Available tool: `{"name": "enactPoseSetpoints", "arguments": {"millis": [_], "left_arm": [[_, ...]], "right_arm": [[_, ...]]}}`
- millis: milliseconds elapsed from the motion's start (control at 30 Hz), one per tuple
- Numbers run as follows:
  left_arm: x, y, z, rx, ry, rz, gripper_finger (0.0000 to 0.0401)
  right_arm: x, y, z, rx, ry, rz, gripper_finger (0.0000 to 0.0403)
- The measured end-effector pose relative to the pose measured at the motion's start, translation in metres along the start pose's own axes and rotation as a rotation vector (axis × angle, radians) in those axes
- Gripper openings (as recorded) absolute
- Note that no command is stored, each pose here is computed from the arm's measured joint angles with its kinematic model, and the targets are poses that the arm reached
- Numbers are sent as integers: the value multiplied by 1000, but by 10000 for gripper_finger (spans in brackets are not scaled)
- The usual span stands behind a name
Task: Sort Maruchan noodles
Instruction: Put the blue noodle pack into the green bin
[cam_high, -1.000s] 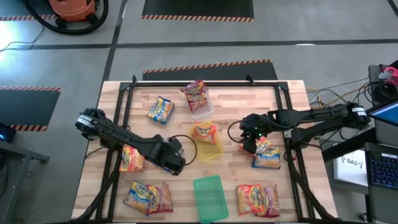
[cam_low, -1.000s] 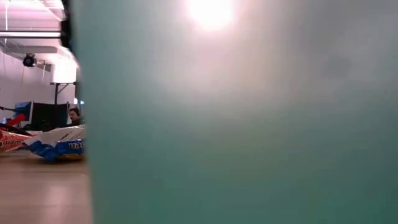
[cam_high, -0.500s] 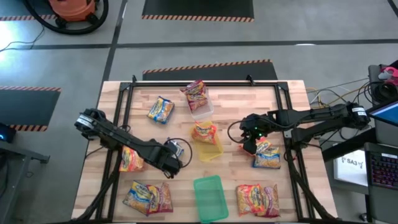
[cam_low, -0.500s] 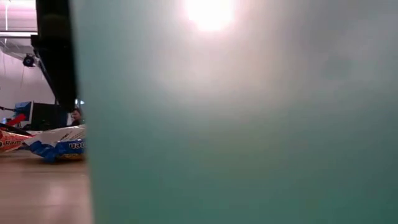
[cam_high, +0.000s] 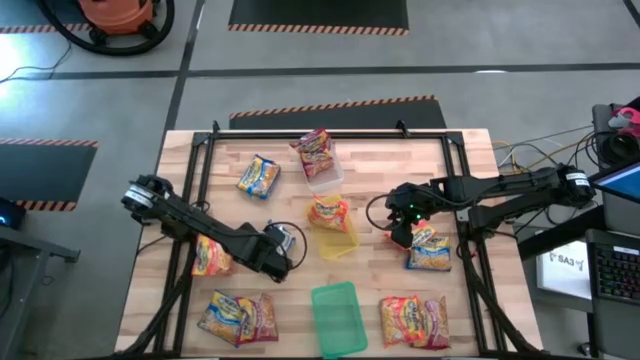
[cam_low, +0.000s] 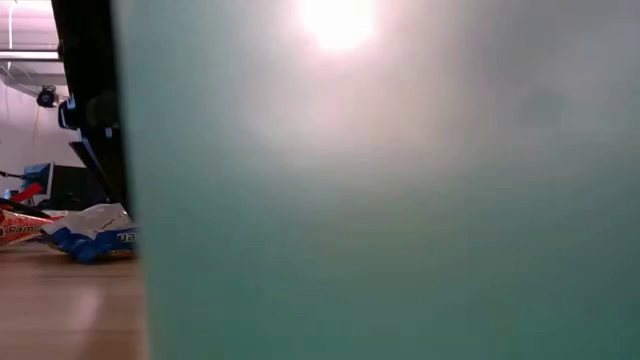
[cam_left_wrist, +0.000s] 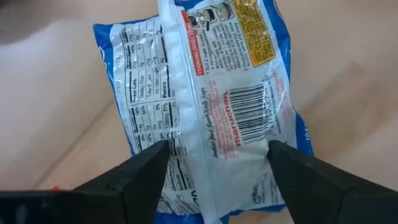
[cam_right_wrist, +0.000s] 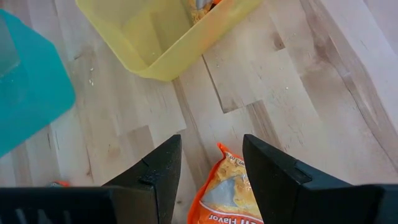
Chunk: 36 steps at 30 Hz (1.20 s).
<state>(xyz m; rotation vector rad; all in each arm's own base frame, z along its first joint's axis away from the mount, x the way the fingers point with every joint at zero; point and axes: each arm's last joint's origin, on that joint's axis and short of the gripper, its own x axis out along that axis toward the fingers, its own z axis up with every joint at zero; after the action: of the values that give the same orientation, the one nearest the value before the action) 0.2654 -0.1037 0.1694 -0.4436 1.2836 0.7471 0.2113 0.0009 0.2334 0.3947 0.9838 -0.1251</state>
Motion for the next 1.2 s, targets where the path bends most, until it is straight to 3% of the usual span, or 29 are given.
{"name": "enactPoseSetpoints", "arguments": {"millis": [367, 533, 733, 1033, 1200], "left_arm": [[9, 4, -1, -50, -26, 30, 263], [10, 3, 0, -58, -44, 16, 236], [8, -13, 5, 14, -43, -165, 199], [-27, -36, 14, 148, -16, -313, 193], [-49, -25, 15, 155, -6, -133, 193]], "right_arm": [[0, 0, 0, 0, -2, 1, 162], [0, 0, 1, 6, -6, 3, 162], [0, 0, 1, 8, -6, 3, 162], [0, 0, 1, 7, -6, 3, 162], [0, 0, 1, 7, -6, 3, 162]]}}
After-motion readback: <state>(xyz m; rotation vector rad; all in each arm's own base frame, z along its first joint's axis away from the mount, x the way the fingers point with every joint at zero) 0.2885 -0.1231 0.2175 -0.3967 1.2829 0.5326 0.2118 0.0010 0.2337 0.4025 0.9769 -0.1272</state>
